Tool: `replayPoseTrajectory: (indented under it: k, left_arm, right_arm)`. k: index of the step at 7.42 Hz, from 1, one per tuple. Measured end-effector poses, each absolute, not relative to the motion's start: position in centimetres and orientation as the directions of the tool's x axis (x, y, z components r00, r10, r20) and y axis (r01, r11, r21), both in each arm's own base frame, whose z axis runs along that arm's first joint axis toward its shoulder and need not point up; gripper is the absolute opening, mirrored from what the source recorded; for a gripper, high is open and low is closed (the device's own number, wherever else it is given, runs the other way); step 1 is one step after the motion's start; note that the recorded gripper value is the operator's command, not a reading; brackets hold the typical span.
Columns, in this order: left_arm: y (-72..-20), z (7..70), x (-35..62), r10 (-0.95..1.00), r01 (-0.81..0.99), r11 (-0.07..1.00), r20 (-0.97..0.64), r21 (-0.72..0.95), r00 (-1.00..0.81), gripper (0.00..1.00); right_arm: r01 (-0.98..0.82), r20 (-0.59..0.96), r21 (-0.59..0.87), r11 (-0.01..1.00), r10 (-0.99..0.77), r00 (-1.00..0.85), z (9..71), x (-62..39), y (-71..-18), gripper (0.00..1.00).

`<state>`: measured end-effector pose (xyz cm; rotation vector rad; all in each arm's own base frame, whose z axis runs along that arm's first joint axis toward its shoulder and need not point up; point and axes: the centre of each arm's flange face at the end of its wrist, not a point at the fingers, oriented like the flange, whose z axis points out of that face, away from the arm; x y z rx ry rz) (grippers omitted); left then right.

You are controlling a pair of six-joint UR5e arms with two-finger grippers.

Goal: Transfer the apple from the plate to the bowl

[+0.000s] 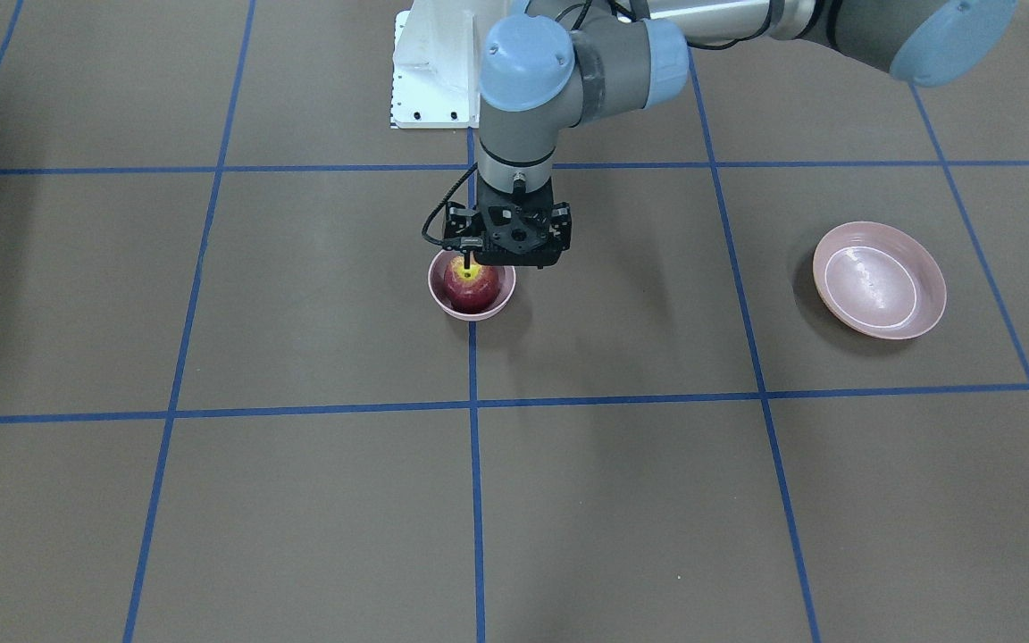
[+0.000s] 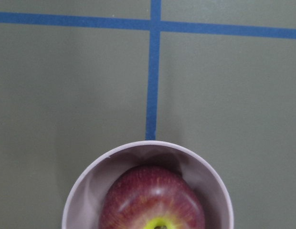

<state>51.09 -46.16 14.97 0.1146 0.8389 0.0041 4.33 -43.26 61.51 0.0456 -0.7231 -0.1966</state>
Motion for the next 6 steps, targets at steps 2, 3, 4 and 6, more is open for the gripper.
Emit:
replayPoseTrajectory:
  k: [2,3,4,6]
  left_arm:
    - [-48.3,20.7,40.0,0.175,-0.041,0.978,-0.693,0.205,0.699,0.98]
    - [-50.0,24.6,34.1,0.218,-0.088,0.971,-0.677,0.222,0.703,0.98]
    - [-51.8,29.2,27.7,0.259,-0.129,0.962,-0.652,0.242,0.713,0.98]
    - [-54.1,38.9,14.7,0.319,-0.193,0.943,-0.577,0.27,0.752,0.98]
  right_arm:
    - [0.161,0.653,0.107,0.981,-0.191,0.733,61.6,4.4,-43.4,1.0]
    - [0.159,0.653,0.107,0.981,-0.19,0.734,61.5,4.4,-43.5,1.0]
    - [0.156,0.653,0.106,0.982,-0.187,0.734,61.5,4.4,-43.6,1.0]
    - [0.154,0.654,0.105,0.983,-0.185,0.734,61.5,4.4,-43.6,1.0]
